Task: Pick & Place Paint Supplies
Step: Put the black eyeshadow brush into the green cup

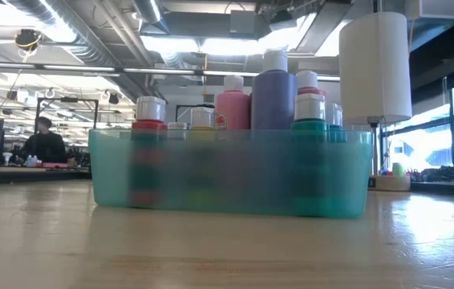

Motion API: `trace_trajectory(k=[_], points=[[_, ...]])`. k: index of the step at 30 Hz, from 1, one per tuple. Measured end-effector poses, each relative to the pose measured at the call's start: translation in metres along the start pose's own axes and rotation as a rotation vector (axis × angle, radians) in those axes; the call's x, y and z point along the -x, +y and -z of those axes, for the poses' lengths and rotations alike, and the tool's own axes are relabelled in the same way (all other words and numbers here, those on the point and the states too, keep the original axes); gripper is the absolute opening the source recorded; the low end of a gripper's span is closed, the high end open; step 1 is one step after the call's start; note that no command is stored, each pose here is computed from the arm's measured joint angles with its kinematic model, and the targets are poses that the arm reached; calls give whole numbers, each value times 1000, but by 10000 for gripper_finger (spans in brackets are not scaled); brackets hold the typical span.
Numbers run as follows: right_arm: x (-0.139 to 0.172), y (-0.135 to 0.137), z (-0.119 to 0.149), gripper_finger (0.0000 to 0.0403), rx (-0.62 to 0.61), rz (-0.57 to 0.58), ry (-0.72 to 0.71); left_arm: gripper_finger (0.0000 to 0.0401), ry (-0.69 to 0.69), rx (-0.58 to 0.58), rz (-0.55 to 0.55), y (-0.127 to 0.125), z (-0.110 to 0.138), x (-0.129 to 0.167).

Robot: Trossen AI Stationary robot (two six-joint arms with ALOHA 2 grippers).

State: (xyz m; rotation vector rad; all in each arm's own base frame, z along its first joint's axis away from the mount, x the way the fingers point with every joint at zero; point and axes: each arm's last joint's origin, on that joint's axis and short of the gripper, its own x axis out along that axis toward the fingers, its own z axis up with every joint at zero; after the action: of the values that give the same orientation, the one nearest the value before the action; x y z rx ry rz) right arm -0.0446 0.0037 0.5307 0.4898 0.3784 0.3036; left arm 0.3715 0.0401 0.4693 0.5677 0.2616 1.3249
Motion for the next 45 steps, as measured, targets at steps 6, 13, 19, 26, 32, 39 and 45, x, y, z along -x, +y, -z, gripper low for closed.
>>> trace_trajectory(k=[6,13,19,26,32,39,45], points=[[59,9,58,17,179,-34,-166,86,-32,228,70,-7,-2,12],[72,35,144,17,299,71,-382,83,-40,300,112,-11,-8,34],[29,63,159,17,505,172,-452,81,-43,305,135,-12,-11,48],[-31,52,145,18,406,402,-390,77,-34,246,106,-11,-8,36],[-64,36,145,16,426,346,-343,77,-4,165,78,-12,-2,23],[-86,35,189,16,455,354,-394,78,38,70,40,-11,2,16],[-94,42,206,16,460,351,-386,74,-17,169,85,-11,2,10]])
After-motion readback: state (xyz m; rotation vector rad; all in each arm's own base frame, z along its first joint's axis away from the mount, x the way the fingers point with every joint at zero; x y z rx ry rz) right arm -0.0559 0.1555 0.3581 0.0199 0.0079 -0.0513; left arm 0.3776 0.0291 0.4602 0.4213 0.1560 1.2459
